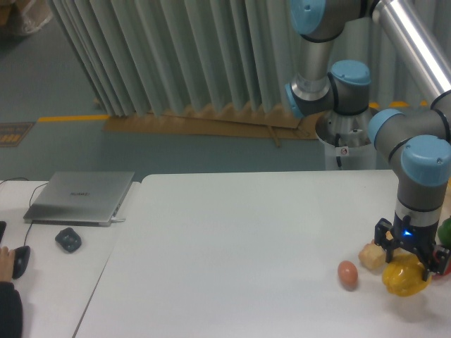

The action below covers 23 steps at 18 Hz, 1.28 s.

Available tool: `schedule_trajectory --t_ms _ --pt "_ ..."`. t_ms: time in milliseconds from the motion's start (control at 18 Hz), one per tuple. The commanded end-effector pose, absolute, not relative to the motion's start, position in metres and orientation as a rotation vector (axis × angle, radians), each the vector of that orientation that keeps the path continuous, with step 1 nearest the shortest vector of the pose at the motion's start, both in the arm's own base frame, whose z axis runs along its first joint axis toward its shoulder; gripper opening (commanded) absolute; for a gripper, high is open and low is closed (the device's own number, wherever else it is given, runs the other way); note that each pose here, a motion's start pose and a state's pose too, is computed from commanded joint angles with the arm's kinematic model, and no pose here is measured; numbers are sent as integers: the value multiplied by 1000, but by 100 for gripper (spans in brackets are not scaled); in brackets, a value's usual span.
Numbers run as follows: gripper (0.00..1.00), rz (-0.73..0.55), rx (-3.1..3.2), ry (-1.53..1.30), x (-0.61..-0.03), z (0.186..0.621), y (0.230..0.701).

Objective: Place the yellow pepper on the table
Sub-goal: 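Lift the open gripper up and away from the yellow pepper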

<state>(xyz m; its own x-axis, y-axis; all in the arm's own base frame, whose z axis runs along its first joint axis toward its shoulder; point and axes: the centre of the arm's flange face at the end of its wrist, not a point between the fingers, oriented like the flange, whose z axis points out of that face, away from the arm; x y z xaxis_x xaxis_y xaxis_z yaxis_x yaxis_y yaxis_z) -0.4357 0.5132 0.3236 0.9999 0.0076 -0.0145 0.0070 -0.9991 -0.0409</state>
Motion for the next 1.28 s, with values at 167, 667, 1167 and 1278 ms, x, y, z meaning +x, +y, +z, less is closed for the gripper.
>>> schedule_trajectory --t_ms 167,667,1167,1278 --pt "95 28 -3100 3 -430 325 518" --pt "100 -35 -3211 421 -363 387 486" --pt "100 -157 -3152 834 -275 435 486" --pt "100 -202 -3162 846 -274 433 483"
